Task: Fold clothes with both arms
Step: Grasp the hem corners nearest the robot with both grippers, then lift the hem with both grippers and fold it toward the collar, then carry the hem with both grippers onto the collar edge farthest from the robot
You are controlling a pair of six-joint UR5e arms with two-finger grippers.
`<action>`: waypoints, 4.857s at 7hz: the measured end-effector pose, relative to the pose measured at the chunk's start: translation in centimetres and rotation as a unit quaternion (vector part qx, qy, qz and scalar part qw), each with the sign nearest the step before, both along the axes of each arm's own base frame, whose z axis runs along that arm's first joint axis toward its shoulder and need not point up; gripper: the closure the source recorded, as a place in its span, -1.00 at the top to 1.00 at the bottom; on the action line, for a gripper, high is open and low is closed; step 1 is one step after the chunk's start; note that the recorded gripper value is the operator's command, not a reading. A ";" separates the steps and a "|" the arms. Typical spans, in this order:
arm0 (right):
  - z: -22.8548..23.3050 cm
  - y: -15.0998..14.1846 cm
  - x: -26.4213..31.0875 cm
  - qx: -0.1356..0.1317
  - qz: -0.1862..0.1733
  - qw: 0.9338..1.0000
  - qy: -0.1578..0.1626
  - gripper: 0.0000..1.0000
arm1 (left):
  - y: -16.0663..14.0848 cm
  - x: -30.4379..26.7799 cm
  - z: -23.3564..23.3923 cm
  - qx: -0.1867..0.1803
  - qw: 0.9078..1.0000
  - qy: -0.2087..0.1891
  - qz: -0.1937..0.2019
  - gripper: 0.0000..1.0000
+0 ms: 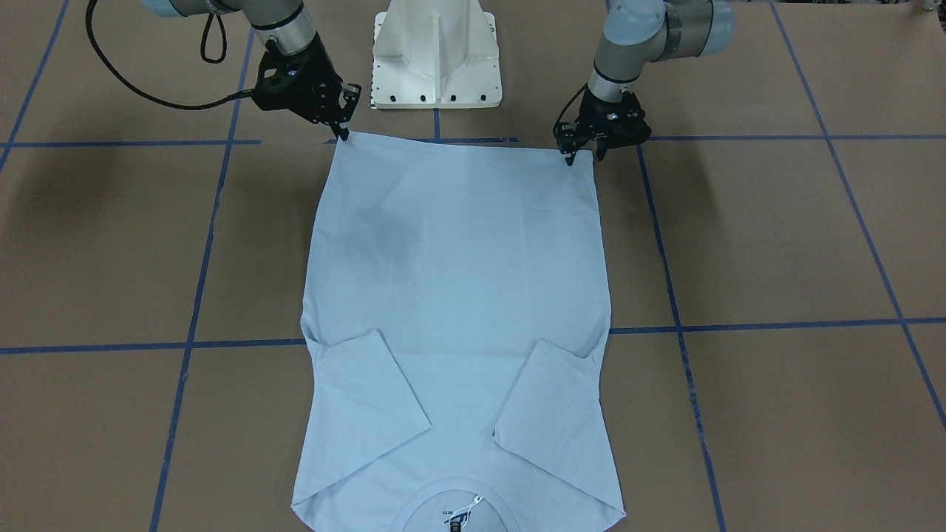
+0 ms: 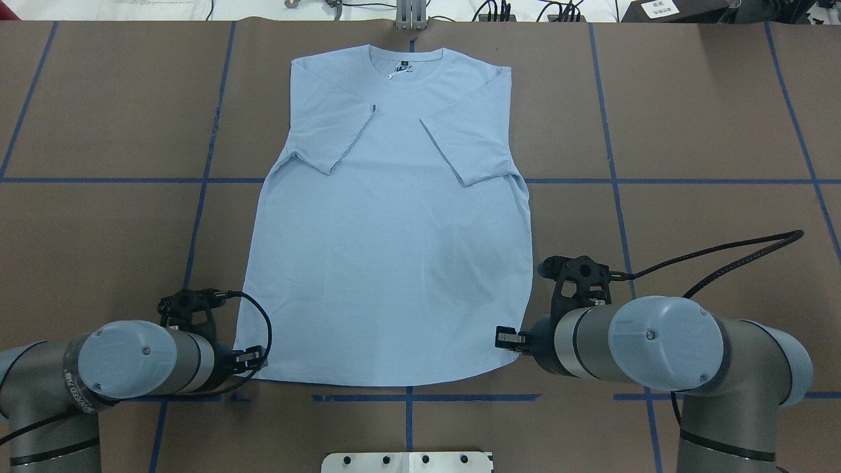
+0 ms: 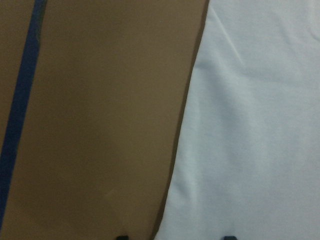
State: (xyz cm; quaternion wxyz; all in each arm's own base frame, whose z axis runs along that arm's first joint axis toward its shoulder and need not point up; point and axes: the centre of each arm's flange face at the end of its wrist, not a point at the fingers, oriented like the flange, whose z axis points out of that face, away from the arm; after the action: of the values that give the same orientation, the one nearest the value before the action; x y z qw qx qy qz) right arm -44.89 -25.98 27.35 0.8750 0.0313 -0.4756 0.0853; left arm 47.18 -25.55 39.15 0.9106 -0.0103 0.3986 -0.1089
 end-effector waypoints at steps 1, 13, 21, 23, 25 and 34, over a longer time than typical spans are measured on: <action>0.0 0.0 0.0 0.000 0.000 1.000 0.000 -1.00 | 0.1 -0.2 -0.4 0.000 1.000 0.002 -0.001 -0.41; 1.6 3.8 7.8 -0.042 -0.060 0.997 -0.002 -1.00 | 7.0 -3.5 -10.0 0.006 0.997 0.037 0.061 -1.00; -1.5 -2.0 9.0 -0.071 -0.013 0.996 -0.047 -1.00 | 3.7 -7.4 -14.9 0.050 0.995 0.060 0.059 -1.00; -0.4 -8.2 11.0 -0.060 0.039 0.997 -0.035 -1.00 | -1.3 -8.1 -15.0 0.065 0.996 0.055 0.039 -1.00; -0.5 -13.7 10.9 -0.055 0.074 0.995 -0.030 -1.00 | -6.7 -7.1 -15.6 0.070 0.996 0.045 0.006 -1.00; 0.2 -32.8 4.7 -0.053 0.151 0.987 -0.028 -1.00 | -28.4 -6.2 -10.9 0.114 0.991 -0.028 -0.069 -1.00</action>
State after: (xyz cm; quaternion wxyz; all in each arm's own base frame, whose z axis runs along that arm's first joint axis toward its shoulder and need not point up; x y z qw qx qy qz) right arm -40.15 -58.82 27.59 0.8386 0.0542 -0.4847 0.2424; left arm 40.99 -53.97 28.28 0.9070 0.1244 0.3822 -0.1254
